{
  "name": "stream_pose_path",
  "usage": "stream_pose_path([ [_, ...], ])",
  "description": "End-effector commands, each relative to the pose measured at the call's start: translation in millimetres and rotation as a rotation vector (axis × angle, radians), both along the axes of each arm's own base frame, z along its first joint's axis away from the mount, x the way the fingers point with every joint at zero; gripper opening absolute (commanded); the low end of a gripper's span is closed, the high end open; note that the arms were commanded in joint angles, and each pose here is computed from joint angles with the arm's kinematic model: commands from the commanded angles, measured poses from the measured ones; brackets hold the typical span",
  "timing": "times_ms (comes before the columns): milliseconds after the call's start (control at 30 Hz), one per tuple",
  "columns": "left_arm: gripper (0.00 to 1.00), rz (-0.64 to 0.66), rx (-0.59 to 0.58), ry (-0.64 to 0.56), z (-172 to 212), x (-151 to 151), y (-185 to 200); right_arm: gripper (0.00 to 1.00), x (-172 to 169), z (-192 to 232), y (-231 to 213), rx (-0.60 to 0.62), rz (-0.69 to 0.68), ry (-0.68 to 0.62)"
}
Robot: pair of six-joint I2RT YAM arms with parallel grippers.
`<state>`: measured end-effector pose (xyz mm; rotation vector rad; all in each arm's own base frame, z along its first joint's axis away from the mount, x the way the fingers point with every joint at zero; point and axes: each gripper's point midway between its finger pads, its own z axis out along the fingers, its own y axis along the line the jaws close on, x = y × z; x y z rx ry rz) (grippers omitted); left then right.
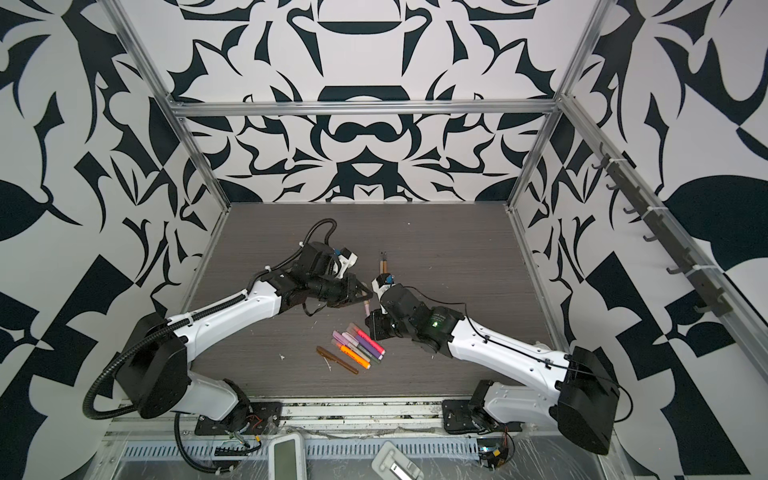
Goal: Open the pen caps
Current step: 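Pull the tan cap off with the left gripper, moving it farther from the robot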
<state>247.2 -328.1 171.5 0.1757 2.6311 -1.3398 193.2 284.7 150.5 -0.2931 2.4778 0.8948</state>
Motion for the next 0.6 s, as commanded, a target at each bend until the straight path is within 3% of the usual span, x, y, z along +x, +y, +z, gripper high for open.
stream_pose_path([
  [0,0.0,0.053,0.069,-0.063,8.4,40.1,25.9,0.0,-12.7,-22.2,-19.5,-0.036,-0.049,0.061],
  [167,0.0,0.134,0.149,-0.114,29.3,111.7,72.4,0.0,-33.4,-30.2,-33.3,-0.036,-0.053,0.055],
  [233,0.0,0.165,0.132,-0.114,35.5,124.4,81.4,0.0,-37.2,-28.5,-39.5,-0.022,-0.063,0.044],
  [567,0.0,0.162,0.132,-0.118,37.7,115.6,90.2,0.0,-36.4,-28.8,-60.1,-0.033,-0.122,0.007],
])
